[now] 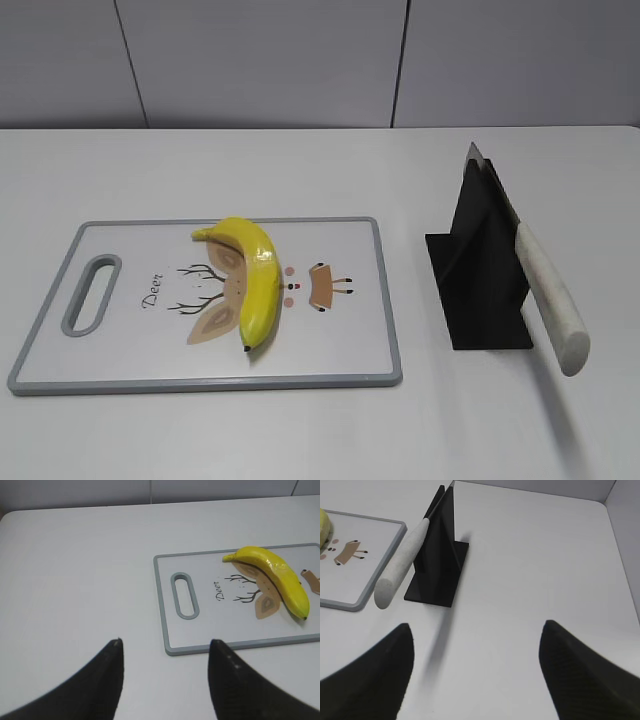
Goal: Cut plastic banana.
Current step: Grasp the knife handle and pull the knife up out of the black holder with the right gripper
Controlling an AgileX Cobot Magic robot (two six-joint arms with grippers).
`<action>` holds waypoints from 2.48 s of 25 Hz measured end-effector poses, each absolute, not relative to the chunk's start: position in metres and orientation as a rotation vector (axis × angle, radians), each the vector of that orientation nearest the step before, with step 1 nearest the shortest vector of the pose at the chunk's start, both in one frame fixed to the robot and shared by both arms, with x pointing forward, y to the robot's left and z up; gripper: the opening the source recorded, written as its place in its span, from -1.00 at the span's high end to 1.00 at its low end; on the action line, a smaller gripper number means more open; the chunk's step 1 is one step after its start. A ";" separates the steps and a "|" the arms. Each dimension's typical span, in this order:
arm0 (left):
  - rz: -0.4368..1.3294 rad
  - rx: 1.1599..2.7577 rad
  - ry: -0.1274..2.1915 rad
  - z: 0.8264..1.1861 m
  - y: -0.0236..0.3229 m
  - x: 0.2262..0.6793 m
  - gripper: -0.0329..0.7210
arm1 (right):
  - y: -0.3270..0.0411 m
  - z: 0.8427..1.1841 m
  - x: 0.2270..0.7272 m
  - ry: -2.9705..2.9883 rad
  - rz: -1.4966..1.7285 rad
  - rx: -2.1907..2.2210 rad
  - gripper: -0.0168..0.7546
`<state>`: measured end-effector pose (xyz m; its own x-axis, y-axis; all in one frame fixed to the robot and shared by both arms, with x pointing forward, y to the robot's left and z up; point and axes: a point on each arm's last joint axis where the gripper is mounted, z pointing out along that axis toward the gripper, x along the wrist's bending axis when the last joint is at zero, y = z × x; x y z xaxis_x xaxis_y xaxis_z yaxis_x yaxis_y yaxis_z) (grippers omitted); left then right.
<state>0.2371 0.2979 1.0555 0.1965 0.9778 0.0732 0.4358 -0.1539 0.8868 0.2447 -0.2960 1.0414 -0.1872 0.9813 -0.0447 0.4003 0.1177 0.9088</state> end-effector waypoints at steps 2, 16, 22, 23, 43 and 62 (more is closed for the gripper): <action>0.903 1.714 1.341 1.055 0.298 0.237 -0.46 | -0.296 1.041 0.245 1.691 1.043 1.359 -0.57; 0.903 1.713 1.340 1.055 0.298 0.237 -0.46 | -0.296 1.042 0.245 1.690 1.044 1.358 -0.57; 0.903 1.713 1.340 1.055 0.298 0.237 -0.46 | -0.296 1.042 0.245 1.690 1.044 1.358 -0.57; 0.903 1.713 1.340 1.055 0.298 0.237 -0.46 | -0.296 1.042 0.245 1.690 1.044 1.358 -0.57; 0.903 1.713 1.340 1.055 0.298 0.237 -0.46 | -0.296 1.043 0.245 1.667 1.067 1.371 -0.57; 0.903 1.713 1.340 1.055 0.298 0.237 -0.46 | -0.286 1.088 0.311 2.017 0.680 1.743 -0.57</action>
